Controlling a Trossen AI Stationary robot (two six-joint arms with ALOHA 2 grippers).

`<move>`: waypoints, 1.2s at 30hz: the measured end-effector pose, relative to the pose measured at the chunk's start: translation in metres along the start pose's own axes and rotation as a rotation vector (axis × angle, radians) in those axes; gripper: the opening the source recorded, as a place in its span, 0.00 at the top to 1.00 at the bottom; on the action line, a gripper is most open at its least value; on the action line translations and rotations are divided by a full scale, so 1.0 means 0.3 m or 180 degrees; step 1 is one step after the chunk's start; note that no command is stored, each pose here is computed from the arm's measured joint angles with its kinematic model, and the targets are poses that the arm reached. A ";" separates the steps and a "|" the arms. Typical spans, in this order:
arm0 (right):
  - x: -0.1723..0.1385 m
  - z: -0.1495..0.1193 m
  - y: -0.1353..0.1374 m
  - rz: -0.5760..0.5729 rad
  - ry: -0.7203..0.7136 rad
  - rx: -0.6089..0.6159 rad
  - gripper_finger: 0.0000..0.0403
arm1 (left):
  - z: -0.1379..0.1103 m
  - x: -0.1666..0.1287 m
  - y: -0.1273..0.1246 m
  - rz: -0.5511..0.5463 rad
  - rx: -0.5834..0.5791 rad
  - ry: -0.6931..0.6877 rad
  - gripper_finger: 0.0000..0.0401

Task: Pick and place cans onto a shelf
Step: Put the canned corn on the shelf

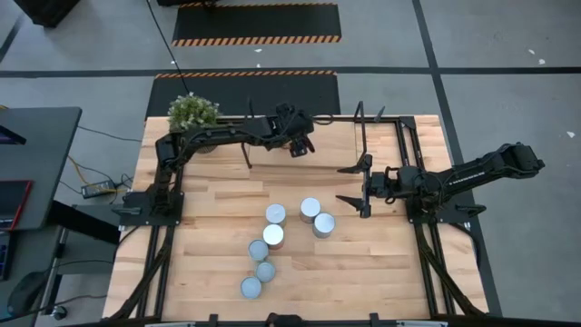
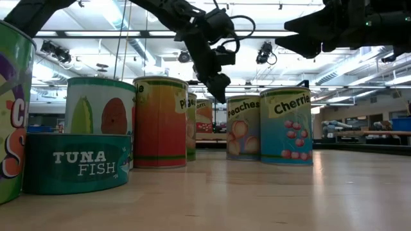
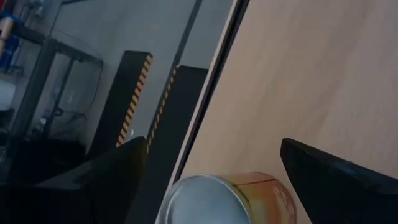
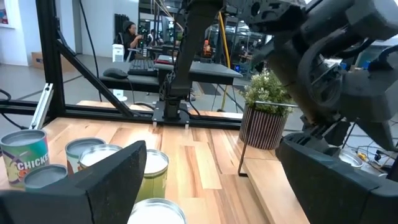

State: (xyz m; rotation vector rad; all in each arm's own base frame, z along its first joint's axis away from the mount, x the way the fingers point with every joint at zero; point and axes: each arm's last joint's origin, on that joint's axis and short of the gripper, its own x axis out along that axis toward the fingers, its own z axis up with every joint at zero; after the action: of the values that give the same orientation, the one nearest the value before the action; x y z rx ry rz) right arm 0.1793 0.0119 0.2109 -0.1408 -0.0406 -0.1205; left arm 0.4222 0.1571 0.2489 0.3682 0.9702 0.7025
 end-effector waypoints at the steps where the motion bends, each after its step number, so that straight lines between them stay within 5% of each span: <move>1: 0.000 0.000 0.000 0.0002 -0.0002 0.0000 0.07 | 0.000 -0.001 -0.002 0.0013 -0.0019 0.0012 0.06; 36: 0.000 0.002 0.004 0.0102 -0.0027 0.0058 0.07 | -0.141 0.091 0.156 0.0141 -0.0021 0.0906 0.06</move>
State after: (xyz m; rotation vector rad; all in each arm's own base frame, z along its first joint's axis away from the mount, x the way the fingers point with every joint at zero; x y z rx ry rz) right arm 0.1793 0.0133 0.2113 -0.1238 -0.0480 -0.0875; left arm 0.3788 0.2090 0.2368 0.2889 1.2313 0.8125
